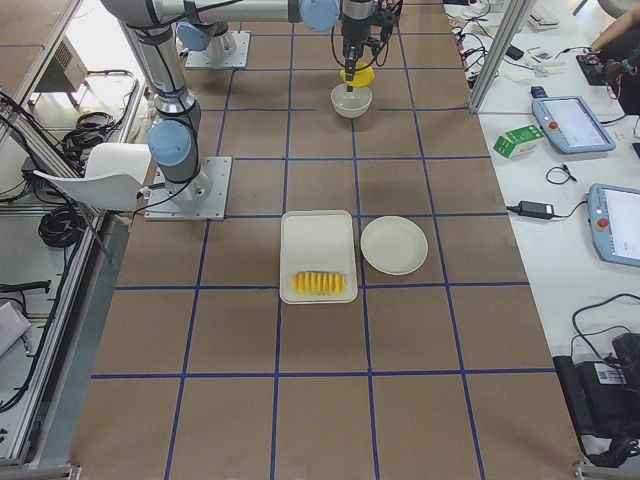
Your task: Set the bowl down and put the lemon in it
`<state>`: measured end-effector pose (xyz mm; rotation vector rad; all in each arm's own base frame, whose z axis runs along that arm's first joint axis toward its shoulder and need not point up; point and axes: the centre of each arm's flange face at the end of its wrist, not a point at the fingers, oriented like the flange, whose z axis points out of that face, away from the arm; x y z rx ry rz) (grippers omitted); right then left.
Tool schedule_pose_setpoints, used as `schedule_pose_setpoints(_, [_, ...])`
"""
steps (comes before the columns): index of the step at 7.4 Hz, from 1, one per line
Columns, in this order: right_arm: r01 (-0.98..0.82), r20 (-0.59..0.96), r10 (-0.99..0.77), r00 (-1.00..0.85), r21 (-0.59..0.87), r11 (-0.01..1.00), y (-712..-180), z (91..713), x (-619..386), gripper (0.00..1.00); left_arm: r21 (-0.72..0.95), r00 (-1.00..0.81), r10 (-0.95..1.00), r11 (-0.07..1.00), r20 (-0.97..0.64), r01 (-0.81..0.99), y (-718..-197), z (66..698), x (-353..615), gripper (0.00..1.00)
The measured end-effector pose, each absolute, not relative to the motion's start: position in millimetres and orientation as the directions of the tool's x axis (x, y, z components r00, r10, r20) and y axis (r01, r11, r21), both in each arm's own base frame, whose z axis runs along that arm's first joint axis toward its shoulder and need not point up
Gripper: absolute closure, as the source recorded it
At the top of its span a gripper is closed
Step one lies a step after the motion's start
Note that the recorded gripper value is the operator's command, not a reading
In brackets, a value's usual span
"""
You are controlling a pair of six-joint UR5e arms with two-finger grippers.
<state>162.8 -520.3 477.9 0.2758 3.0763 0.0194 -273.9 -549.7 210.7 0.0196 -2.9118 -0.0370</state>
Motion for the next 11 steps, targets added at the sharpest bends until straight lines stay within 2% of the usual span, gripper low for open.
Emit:
schedule_pose_setpoints(3, [0.168,-0.100,0.167,-0.981,0.000,0.986,-545.6,439.5,208.8,0.89,-0.030,-0.985,-0.024,0.999,0.171,-0.030,-567.5,268.3,-247.0,0.00])
schedule_pose_setpoints(6, [0.133,-0.105,0.131,-0.986,-0.014,0.991,-569.7,339.2,309.8,0.89,-0.007,-0.997,-0.063,0.998,0.043,-0.064,-575.9,366.4,-192.9,0.00])
schedule_pose_setpoints(8, [0.109,-0.081,0.111,-0.990,0.038,0.993,-571.7,274.6,345.2,0.89,0.007,-0.994,-0.109,0.994,-0.011,-0.109,-558.8,422.2,-154.3,0.00])
schedule_pose_setpoints(10, [0.090,-0.063,0.095,-0.993,0.081,0.993,-562.5,242.9,355.5,0.88,-0.016,-0.992,-0.127,0.992,-0.003,-0.126,-522.5,464.8,-145.9,0.00])
schedule_pose_setpoints(11, [0.086,-0.061,0.091,-0.994,0.087,0.993,-559.2,235.5,356.9,0.81,-0.028,-0.991,-0.132,0.991,0.001,-0.132,-507.8,476.4,-146.4,0.00])
